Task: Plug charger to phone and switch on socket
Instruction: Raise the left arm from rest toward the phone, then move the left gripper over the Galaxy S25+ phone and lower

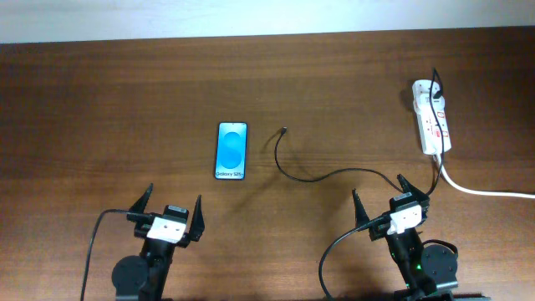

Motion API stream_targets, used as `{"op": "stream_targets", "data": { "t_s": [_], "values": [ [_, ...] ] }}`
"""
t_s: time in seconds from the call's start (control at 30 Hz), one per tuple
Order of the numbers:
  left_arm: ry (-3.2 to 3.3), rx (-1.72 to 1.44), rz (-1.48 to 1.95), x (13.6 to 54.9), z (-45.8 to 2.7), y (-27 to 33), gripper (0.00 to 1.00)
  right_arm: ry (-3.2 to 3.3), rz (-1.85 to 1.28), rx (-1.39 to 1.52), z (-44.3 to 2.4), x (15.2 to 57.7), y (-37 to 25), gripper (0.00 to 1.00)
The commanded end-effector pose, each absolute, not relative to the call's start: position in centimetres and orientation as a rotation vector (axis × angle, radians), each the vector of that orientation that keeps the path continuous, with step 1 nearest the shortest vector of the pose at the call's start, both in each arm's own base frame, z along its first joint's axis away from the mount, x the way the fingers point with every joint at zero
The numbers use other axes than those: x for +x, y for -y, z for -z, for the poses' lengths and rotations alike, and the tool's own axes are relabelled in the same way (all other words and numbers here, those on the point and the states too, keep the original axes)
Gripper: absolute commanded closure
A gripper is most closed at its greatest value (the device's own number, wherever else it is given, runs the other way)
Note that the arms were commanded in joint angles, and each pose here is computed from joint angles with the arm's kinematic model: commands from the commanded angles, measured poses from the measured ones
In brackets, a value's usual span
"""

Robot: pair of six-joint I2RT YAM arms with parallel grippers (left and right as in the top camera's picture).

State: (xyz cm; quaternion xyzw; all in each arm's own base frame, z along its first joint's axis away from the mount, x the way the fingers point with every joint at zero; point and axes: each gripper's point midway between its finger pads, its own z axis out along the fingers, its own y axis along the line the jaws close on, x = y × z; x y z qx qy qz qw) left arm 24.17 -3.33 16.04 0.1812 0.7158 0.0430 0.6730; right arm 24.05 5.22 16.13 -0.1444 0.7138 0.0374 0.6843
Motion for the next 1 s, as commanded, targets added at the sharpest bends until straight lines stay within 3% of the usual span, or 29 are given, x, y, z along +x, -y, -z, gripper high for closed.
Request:
{"op": "stream_targets", "data": {
  "t_s": [0.0,0.6,0.97],
  "values": [
    [-1.632,0.301,-0.028,24.3,-17.2,3.0,0.01,-1.602,-0.101,-0.321,-16.0,24.0,-5.3,0.02],
    [-1.936,0.344,0.091,29.7,-27.1,4.3,0.01,-1.602,-0.101,-0.321,-16.0,24.0,-5.3,0.02],
    [-2.523,0.475,0.278,35.7,-25.1,8.8,0.01,-1.602,-0.101,-0.321,-16.0,24.0,-5.3,0.02]
  ]
}}
